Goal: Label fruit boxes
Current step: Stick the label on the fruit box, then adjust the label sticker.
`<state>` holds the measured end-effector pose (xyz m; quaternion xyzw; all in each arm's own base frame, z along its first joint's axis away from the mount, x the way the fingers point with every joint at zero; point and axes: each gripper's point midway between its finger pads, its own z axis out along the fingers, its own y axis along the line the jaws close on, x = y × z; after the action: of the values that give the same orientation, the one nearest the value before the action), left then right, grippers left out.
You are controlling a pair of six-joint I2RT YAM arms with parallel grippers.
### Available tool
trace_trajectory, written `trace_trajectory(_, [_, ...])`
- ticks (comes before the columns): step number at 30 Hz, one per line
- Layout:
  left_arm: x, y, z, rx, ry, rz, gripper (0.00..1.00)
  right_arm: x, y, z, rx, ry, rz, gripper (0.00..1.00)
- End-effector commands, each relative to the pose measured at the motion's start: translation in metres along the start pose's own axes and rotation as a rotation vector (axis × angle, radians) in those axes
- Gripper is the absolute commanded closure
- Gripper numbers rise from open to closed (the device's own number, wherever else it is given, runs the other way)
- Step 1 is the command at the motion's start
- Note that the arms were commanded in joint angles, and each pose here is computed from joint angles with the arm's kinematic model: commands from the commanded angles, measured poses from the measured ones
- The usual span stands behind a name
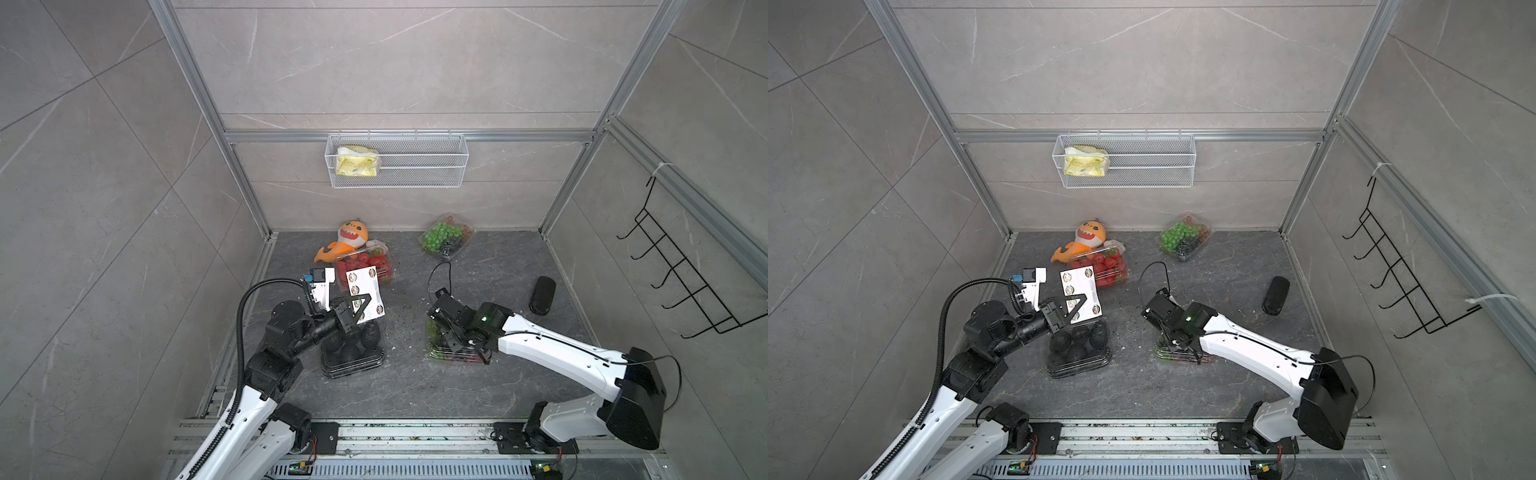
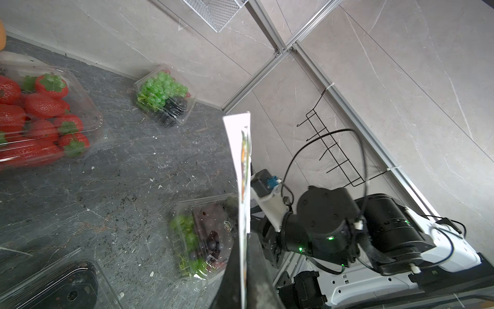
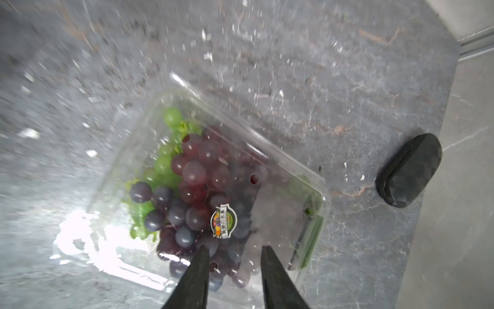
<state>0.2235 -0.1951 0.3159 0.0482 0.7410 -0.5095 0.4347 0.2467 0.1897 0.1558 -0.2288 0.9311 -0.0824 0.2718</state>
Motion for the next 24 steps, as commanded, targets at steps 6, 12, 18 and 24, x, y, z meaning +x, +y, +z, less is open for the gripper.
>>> trace_trajectory(6, [-0.006,-0.011,0.012,0.052,0.029,0.068,1.00,-0.073,0.034,-0.057,-0.322,-0.347,0.140,0.63])
trace_trajectory(12, [-0.008,-0.024,0.020,0.140,0.047,0.073,1.00,-0.114,0.066,-0.102,-0.600,-0.520,0.165,0.61])
trace_trajectory(18, [-0.018,-0.037,0.020,0.182,0.027,0.076,1.00,-0.133,0.084,-0.142,-0.870,-0.610,0.195,0.59])
trace_trajectory(24, [-0.032,-0.054,0.026,0.256,0.012,0.066,1.00,-0.138,0.093,-0.165,-1.125,-0.621,0.239,0.58])
